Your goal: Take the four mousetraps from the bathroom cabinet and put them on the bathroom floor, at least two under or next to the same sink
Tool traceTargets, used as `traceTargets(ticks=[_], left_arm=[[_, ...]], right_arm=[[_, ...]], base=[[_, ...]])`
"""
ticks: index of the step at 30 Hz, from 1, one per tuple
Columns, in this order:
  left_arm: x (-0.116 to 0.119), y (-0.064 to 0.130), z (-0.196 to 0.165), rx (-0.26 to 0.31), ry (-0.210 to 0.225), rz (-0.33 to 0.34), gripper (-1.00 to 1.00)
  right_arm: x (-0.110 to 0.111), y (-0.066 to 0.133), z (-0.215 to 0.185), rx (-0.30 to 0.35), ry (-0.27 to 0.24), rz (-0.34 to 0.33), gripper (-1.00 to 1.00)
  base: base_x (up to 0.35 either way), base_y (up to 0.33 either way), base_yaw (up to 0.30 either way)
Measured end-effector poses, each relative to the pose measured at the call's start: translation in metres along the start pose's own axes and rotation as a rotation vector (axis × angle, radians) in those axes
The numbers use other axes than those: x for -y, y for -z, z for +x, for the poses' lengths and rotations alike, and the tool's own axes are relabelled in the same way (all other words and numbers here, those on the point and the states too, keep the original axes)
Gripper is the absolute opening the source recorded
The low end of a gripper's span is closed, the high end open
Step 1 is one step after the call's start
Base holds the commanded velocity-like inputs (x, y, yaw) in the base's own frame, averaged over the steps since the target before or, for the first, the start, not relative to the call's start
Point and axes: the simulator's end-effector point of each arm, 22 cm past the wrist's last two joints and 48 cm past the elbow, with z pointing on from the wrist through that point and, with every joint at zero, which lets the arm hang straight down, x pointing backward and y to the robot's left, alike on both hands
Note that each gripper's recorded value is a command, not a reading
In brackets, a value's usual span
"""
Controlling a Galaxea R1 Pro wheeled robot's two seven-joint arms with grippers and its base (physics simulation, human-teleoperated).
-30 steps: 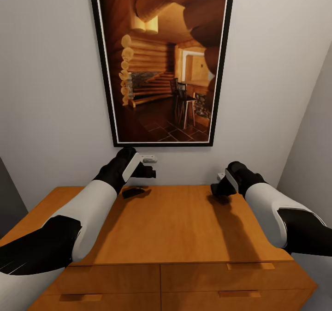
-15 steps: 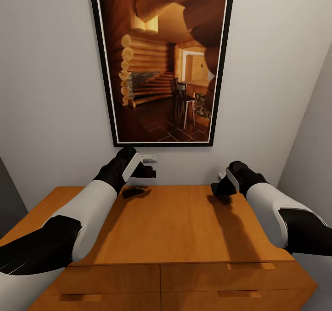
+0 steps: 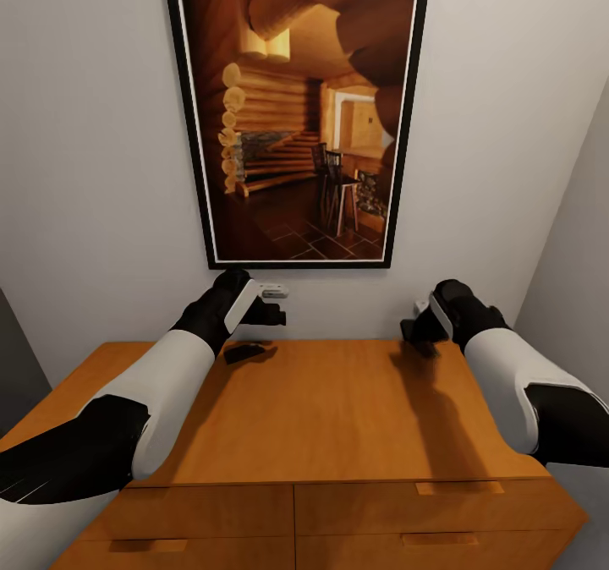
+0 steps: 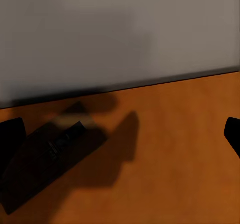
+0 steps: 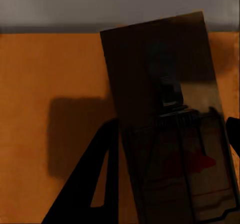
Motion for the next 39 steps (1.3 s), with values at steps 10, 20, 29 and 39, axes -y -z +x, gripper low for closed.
traceTargets(ticks=[10, 20, 29, 39], left_arm=[[0.0, 0.0, 0.0, 0.0, 0.0, 0.001, 1.0], [0.0, 0.0, 0.0, 0.0, 0.0, 0.001, 1.0], [0.0, 0.0, 0.0, 0.0, 0.0, -0.001, 1.0], [0.0, 0.0, 0.0, 0.0, -0.002, -0.002, 1.0]], right_arm=[[0.001, 0.008, -0.013, 0.036, 0.006, 0.012, -1.0], [0.003, 0.011, -0.017, 0.047, 0.022, 0.03, -1.0], [0.009, 0.019, -0.027, 0.077, 0.019, 0.04, -1.0], [0.01, 0.022, -0.029, 0.086, 0.016, 0.039, -1.0]], base=[[0.0, 0.0, 0.0], [0.0, 0.0, 0.0], [0.0, 0.0, 0.0], [0.0, 0.0, 0.0]])
